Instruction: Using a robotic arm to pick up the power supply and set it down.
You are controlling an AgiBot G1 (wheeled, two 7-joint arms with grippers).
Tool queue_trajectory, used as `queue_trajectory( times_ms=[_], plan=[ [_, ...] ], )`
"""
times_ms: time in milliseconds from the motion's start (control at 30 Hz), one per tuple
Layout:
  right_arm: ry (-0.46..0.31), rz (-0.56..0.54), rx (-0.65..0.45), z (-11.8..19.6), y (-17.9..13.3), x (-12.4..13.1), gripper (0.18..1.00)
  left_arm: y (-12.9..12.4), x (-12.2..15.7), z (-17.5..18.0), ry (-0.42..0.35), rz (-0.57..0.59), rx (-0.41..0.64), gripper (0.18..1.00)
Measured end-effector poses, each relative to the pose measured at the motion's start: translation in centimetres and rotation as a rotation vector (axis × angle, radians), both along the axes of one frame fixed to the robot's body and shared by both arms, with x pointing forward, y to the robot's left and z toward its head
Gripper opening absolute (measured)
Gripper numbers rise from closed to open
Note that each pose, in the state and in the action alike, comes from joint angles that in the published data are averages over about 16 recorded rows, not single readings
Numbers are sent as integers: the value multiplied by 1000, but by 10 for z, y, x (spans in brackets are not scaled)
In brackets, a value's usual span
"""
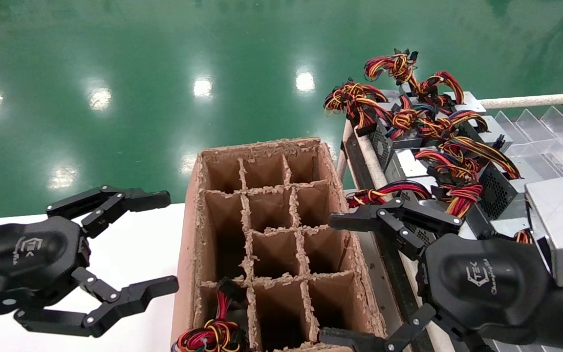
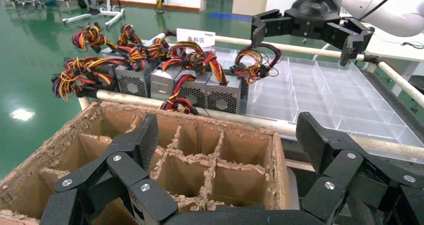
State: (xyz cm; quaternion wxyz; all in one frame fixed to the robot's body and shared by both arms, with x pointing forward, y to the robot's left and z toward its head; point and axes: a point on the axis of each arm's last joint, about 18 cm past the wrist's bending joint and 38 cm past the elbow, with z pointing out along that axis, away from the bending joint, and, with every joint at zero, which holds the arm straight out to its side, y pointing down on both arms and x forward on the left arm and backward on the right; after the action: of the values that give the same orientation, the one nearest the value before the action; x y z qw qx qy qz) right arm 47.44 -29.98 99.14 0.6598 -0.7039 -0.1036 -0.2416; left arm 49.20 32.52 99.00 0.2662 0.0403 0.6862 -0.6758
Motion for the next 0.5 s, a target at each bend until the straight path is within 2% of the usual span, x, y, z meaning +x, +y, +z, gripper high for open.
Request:
queue_trajectory(
  times_ms=[500],
  plan=[
    [-1,-6,-1,1,-2,1,1000,0,0,0,0,0,0,1001]
  ],
)
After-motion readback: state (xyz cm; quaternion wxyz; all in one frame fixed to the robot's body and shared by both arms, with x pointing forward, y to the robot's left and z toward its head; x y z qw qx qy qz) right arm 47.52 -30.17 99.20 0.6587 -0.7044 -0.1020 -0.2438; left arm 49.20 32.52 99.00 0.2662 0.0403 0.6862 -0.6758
